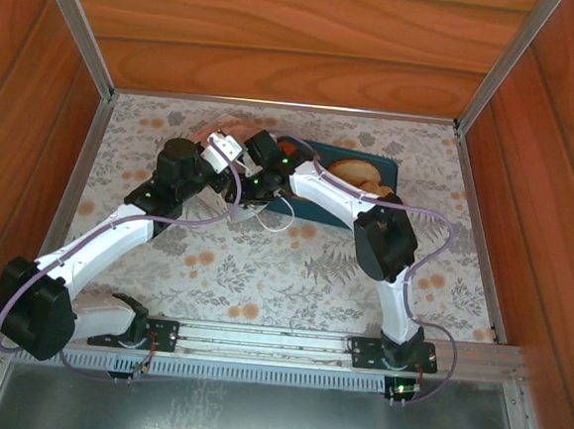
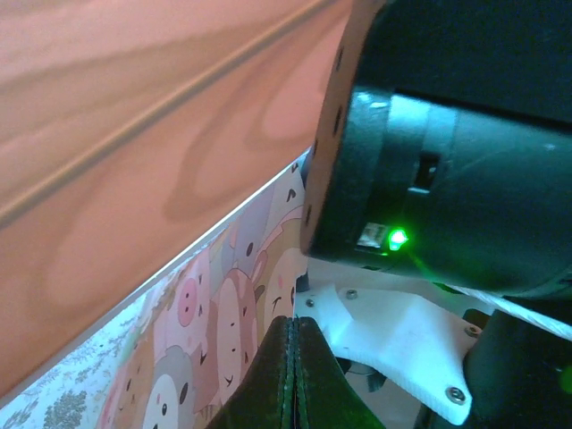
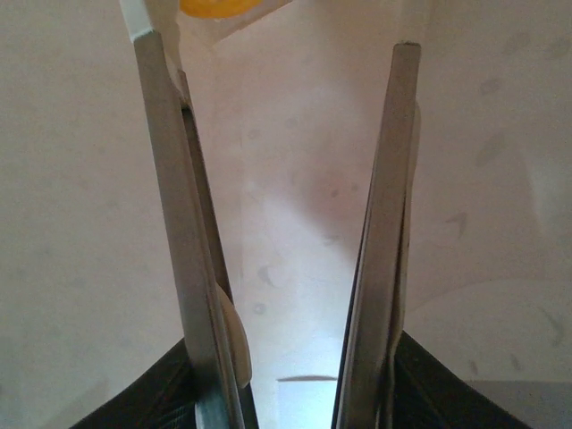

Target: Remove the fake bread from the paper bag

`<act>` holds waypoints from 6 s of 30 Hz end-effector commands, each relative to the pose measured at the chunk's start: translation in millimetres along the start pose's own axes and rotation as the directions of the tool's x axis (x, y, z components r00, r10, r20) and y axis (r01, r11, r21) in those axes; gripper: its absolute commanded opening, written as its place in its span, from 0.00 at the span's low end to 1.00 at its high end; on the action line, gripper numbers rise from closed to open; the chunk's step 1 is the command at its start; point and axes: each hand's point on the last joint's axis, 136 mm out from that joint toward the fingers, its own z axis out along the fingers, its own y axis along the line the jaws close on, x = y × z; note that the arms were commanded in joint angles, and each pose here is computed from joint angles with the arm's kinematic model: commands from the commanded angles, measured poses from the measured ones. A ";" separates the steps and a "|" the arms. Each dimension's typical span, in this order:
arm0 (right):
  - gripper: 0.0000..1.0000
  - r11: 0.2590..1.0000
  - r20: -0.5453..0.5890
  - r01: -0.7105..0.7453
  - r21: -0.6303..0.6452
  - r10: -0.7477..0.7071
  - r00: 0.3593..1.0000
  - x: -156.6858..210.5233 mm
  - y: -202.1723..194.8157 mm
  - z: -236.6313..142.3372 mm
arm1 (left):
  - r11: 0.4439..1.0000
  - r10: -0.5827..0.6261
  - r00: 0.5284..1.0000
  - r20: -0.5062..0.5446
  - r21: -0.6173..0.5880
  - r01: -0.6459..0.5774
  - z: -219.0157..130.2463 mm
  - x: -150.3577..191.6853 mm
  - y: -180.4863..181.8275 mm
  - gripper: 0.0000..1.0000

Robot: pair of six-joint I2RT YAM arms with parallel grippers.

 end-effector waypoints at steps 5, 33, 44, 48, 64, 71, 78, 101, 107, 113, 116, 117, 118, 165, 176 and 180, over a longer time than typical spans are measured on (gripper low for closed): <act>0.47 0.998 -0.014 -0.045 -0.035 0.044 0.999 -16.6 -2.8 17.6 | 0.994 0.006 0.998 0.059 0.104 -0.012 3.8 -14.9 -23.1 0.00; 0.00 1.000 0.059 0.010 0.014 -0.011 0.998 -20.7 -10.1 -13.6 | 0.992 0.108 0.994 -0.027 -0.062 -0.110 2.1 4.7 0.9 0.00; 0.00 0.998 0.094 0.047 0.037 -0.050 0.994 -11.7 -9.4 -45.6 | 0.984 0.135 0.988 -0.071 -0.106 -0.142 2.9 14.8 8.3 0.00; 0.00 0.997 0.099 0.059 0.046 -0.064 0.993 -7.8 -8.8 -54.9 | 0.983 0.134 0.988 -0.083 -0.116 -0.143 4.1 17.5 10.1 0.00; 0.32 0.993 -0.016 0.077 -0.087 -0.078 0.997 7.6 15.4 -34.0 | 0.985 0.112 0.990 -0.083 -0.121 -0.122 8.0 16.3 12.0 0.00; 0.30 0.995 0.007 0.058 -0.087 -0.058 0.998 12.6 13.5 -38.4 | 0.979 0.059 0.993 -0.100 -0.190 -0.078 18.3 10.3 27.1 0.00; 0.30 0.994 0.022 0.017 -0.106 -0.015 1.000 14.2 13.0 -39.3 | 0.976 0.034 0.996 -0.076 -0.210 -0.050 15.5 2.9 31.4 0.00; 0.45 0.988 -0.061 -0.135 -0.076 0.131 0.990 1.3 -6.6 -19.8 | 0.993 0.111 0.993 0.042 -0.052 -0.108 -7.8 -4.8 -3.5 0.00; 0.46 0.983 -0.051 -0.152 -0.101 0.147 0.988 -7.5 -8.1 -12.7 | 0.995 0.102 0.994 0.047 -0.027 -0.101 -6.1 -3.9 -8.2 0.00; 0.46 0.985 -0.041 -0.151 -0.078 0.149 0.988 -20.3 -10.7 -5.8 | 0.995 0.101 0.993 0.054 -0.003 -0.101 -4.9 -4.5 -12.4 0.00; 0.46 0.985 -0.047 -0.141 -0.099 0.137 0.990 -26.1 -6.1 -1.4 | 0.995 0.101 0.993 0.054 0.009 -0.102 -2.7 -4.0 -14.2 0.00; 0.46 0.985 -0.051 -0.135 -0.111 0.129 0.990 -27.3 -3.8 -0.1 | 0.995 0.101 0.994 0.052 0.012 -0.102 -1.4 -3.3 -14.8 0.00; 0.45 0.984 -0.057 -0.129 -0.126 0.123 0.991 -27.7 -1.6 1.1 | 0.995 0.102 0.994 0.050 0.013 -0.103 -0.5 -3.0 -15.0 0.00; 0.00 0.989 -0.014 0.007 -0.147 -0.009 1.000 6.9 1.0 -31.3 | 0.992 0.107 0.994 -0.023 -0.070 -0.108 -2.9 21.5 6.2 0.00; 0.00 0.992 -0.007 0.011 -0.124 -0.012 1.000 12.7 -2.2 -39.3 | 0.991 0.097 0.994 -0.040 -0.087 -0.100 -3.4 27.7 10.1 0.00; 0.00 0.995 0.007 0.025 -0.095 -0.024 1.000 14.4 -2.6 -52.7 | 0.991 0.093 0.994 -0.049 -0.095 -0.097 -0.2 28.0 12.2 0.00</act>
